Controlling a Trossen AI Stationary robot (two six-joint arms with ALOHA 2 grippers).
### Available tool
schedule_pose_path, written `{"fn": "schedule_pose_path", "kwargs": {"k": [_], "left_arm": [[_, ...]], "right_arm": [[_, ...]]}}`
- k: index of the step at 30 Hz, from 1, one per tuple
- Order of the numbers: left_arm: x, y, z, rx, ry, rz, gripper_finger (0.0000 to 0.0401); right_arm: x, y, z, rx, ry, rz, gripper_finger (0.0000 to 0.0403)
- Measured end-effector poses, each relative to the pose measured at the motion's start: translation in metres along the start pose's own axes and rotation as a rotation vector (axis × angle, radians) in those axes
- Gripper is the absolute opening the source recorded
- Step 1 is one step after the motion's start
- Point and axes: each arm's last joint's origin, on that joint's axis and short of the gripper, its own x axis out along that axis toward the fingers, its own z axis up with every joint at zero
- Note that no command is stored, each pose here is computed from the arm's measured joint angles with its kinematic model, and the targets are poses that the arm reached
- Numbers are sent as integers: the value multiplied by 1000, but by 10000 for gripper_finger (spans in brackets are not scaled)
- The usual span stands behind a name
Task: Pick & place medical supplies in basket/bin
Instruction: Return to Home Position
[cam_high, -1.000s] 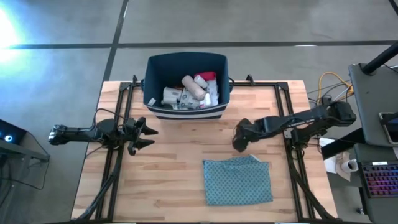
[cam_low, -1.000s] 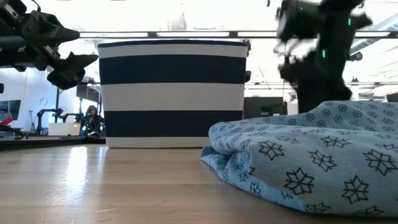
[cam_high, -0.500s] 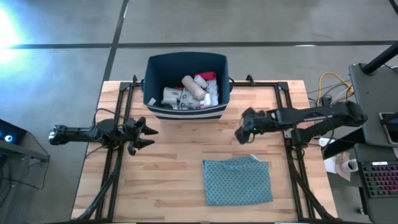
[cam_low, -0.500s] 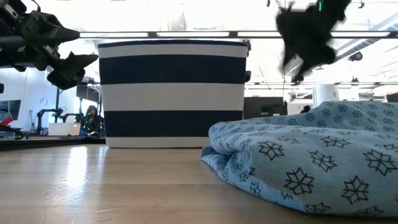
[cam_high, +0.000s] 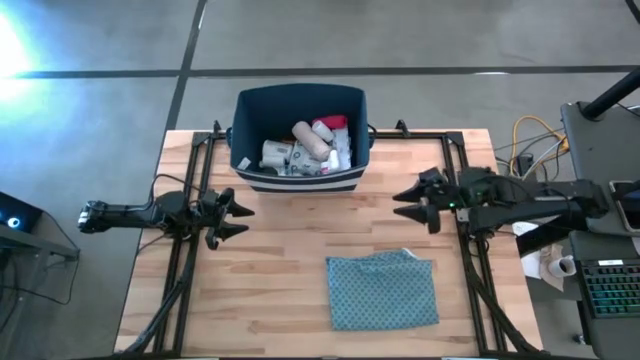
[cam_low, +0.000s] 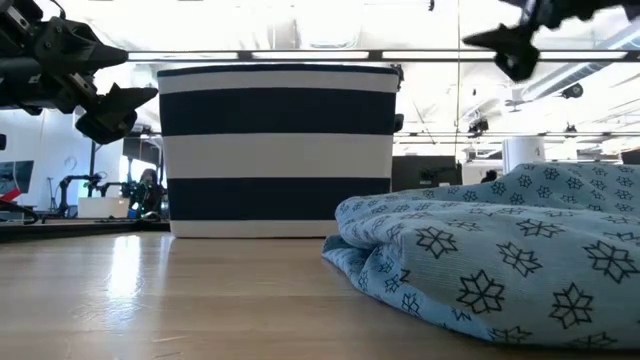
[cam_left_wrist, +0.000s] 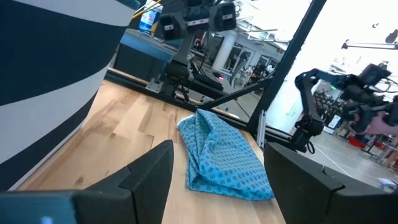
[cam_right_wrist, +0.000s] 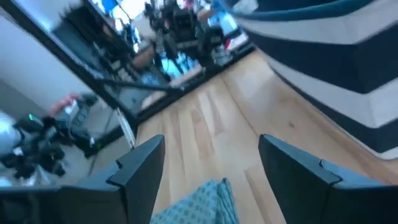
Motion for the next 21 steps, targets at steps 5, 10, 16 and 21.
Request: {"fn": "schedule_pose_path", "kwargs": {"k": [5,10,16,21], "left_arm": [[0,0,0,0,0,0,230],[0,0,0,0,0,1,230],[0,0,0,0,0,0,230],[0,0,0,0,0,1,230]], "right_arm": [[-20,-14,-19,27,-121,53,247],[-29,-32,-42,72,-167,25,249],[-31,-46,-61,60,-248,51,254],[-29,-58,-78,43,-288,78,251]]}}
